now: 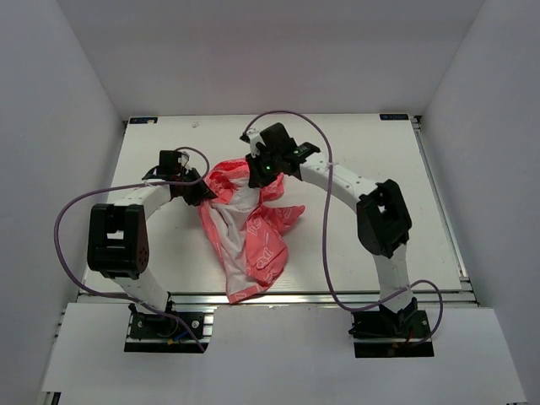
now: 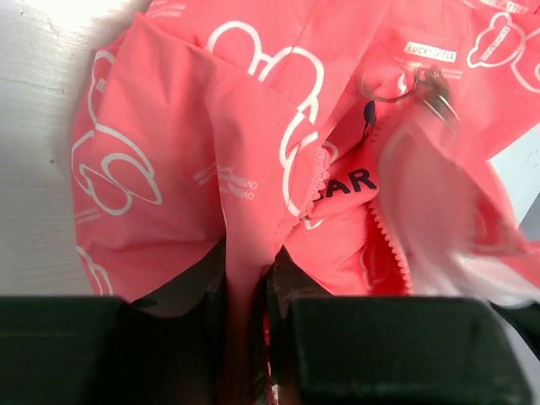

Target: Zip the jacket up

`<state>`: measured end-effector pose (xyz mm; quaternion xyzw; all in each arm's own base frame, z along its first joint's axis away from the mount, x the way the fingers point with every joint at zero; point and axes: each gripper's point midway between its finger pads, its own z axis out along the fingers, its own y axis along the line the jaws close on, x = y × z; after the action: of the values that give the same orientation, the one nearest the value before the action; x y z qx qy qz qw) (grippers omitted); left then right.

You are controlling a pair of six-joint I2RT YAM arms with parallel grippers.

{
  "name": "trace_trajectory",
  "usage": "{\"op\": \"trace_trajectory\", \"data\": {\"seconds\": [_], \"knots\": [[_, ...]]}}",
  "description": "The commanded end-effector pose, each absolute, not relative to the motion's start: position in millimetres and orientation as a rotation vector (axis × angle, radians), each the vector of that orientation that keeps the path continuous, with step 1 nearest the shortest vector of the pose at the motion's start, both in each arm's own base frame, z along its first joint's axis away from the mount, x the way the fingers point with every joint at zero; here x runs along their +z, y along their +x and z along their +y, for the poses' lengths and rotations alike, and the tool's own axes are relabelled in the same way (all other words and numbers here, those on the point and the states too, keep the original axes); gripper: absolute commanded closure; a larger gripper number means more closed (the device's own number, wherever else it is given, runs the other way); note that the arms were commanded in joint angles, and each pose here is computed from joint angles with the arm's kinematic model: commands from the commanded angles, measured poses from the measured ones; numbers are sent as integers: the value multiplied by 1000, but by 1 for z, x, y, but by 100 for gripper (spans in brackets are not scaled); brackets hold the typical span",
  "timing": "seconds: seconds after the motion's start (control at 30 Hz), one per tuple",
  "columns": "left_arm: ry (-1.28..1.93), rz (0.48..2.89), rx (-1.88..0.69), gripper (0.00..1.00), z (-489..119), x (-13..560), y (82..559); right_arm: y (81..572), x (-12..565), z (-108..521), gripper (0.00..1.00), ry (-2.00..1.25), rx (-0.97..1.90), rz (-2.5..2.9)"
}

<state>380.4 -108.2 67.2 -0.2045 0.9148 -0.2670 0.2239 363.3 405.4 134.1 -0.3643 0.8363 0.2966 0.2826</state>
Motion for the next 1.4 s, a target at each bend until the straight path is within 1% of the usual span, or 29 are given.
{"op": "trace_trajectory", "data": {"seconds": [0.0, 0.07, 0.1, 0.17, 0.23, 0.27, 0.33, 0.43, 0.5, 0.53, 0.57, 0.6, 0.63, 0.67, 0.7, 0.73, 0.83, 0.87, 0.93, 0.97, 1.0, 1.03, 1.07, 1.1, 1.2, 1.23, 1.3, 1.33, 1.37], "knots": [[-580, 2442, -702, 74, -103, 92, 391, 377, 203, 349, 100, -769, 528, 2162], [-607, 2446, -667, 74, -98, 93, 389, 377, 220, 297, 100, -615, 334, 2174], [-614, 2447, -656, 74, -97, 93, 388, 370, 202, 267, 100, -556, 246, 2245], [-642, 2447, -632, 74, -94, 95, 384, 350, 201, 215, 100, -410, 95, 2313], [-648, 2451, -628, 74, -93, 97, 381, 321, 168, 172, 100, -296, -36, 2446], [-644, 2457, -630, 73, -93, 96, 379, 304, 163, 158, 100, -264, -72, 2483], [-640, 2481, -626, 69, -94, 96, 371, 248, 117, 132, 100, -294, -136, 2698], [-615, 2539, -613, 69, -96, 91, 356, 178, 69, 126, 100, -300, 6, 2923], [-560, 2578, -621, 51, -101, 89, 347, 161, 67, 132, 99, -253, 123, 2945], [-532, 2603, -631, 44, -105, 88, 341, 163, 70, 134, 91, -253, 155, 2918], [-498, 2619, -630, 31, -107, 88, 338, 171, 83, 138, 88, -258, 190, 2849], [-478, 2618, -638, 28, -110, 91, 338, 179, 93, 141, 83, -302, 210, 2794], [-462, 2620, -638, 24, -111, 92, 337, 191, 105, 149, 58, -330, 249, 2724], [-449, 2616, -645, 11, -112, 94, 338, 204, 127, 157, 44, -388, 292, 2636], [-437, 2605, -649, 3, -113, 96, 341, 213, 139, 163, 31, -409, 315, 2588], [-432, 2587, -652, 2, -114, 99, 345, 220, 149, 168, 11, -429, 335, 2546], [-409, 2523, -680, 2, -118, 110, 365, 253, 184, 185, 10, -444, 355, 2433], [-409, 2514, -683, 2, -118, 111, 370, 266, 181, 186, 11, -424, 314, 2447], [-420, 2507, -646, 2, -115, 106, 386, 292, 205, 190, 11, -335, 322, 2411], [-417, 2511, -624, 2, -113, 103, 392, 302, 197, 198, 11, -334, 332, 2441], [-414, 2519, -616, 2, -113, 99, 397, 312, 210, 211, 11, -352, 394, 2406], [-400, 2536, -643, 3, -118, 97, 406, 315, 211, 219, 11, -438, 425, 2390], [-372, 2539, -671, 4, -122, 96, 410, 304, 206, 246, 10, -563, 604, 2407], [-354, 2539, -701, 5, -127, 95, 412, 307, 212, 264, 11, -634, 685, 2346], [-283, 2518, -763, 8, -142, 95, 418, 309, 210, 302, 11, -771, 791, 2255], [-250, 2522, -770, 9, -150, 94, 417, 316, 222, 315, 11, -790, 807, 2198], [-211, 2527, -754, 14, -155, 91, 420, 323, 207, 335, 11, -820, 832, 2220], [-202, 2536, -747, 18, -159, 88, 419, 330, 214, 344, 11, -824, 848, 2199], [-213, 2556, -730, 25, -159, 79, 420, 336, 192, 352, 11, -827, 847, 2251]]}}
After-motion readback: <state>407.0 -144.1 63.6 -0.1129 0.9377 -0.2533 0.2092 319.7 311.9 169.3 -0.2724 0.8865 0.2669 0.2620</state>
